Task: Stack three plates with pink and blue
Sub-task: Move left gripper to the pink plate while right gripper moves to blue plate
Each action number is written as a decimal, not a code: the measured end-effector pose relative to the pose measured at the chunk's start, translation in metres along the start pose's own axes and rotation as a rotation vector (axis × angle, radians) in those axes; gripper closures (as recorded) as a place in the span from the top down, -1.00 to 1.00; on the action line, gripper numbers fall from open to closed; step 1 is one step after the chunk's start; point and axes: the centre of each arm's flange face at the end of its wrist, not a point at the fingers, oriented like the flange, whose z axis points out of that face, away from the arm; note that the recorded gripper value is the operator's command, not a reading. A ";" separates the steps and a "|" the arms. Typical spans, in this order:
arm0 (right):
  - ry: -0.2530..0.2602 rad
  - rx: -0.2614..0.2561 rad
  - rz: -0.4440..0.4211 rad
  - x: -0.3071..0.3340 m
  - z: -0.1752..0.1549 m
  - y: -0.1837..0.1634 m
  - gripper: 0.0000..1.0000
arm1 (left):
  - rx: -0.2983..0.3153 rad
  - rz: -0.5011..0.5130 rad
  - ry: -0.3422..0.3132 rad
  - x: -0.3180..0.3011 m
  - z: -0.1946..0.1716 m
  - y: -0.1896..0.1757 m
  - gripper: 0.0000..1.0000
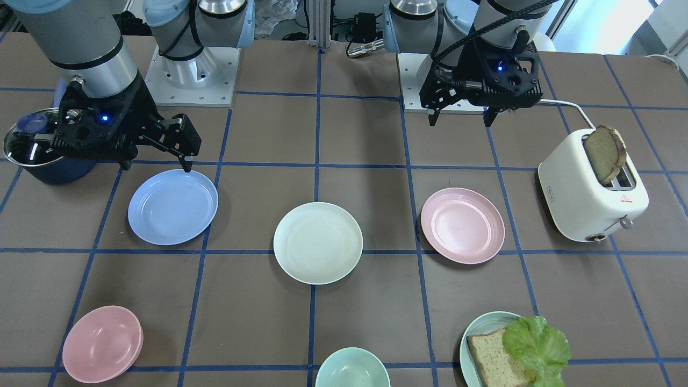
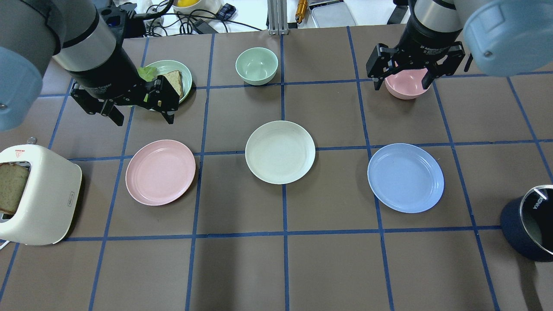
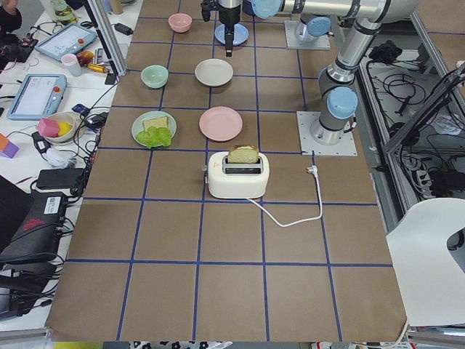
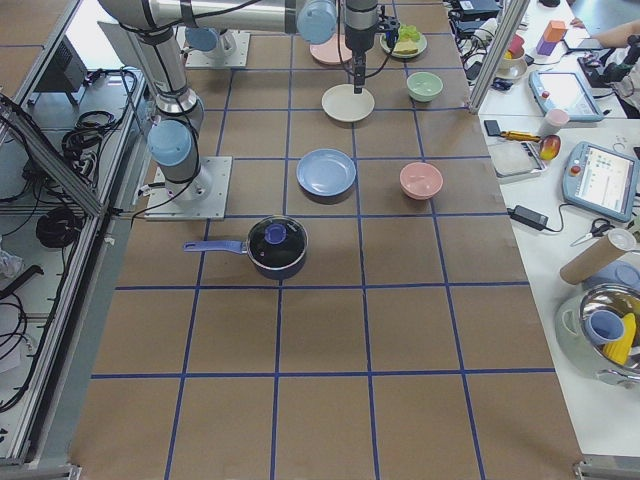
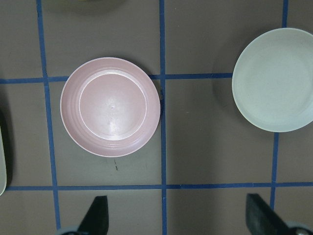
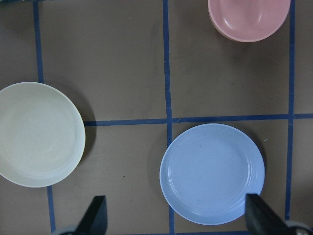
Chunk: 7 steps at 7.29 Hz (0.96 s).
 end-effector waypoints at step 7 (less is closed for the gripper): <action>0.015 -0.041 0.026 0.028 0.021 -0.001 1.00 | -0.031 -0.002 0.002 -0.001 0.019 -0.008 0.95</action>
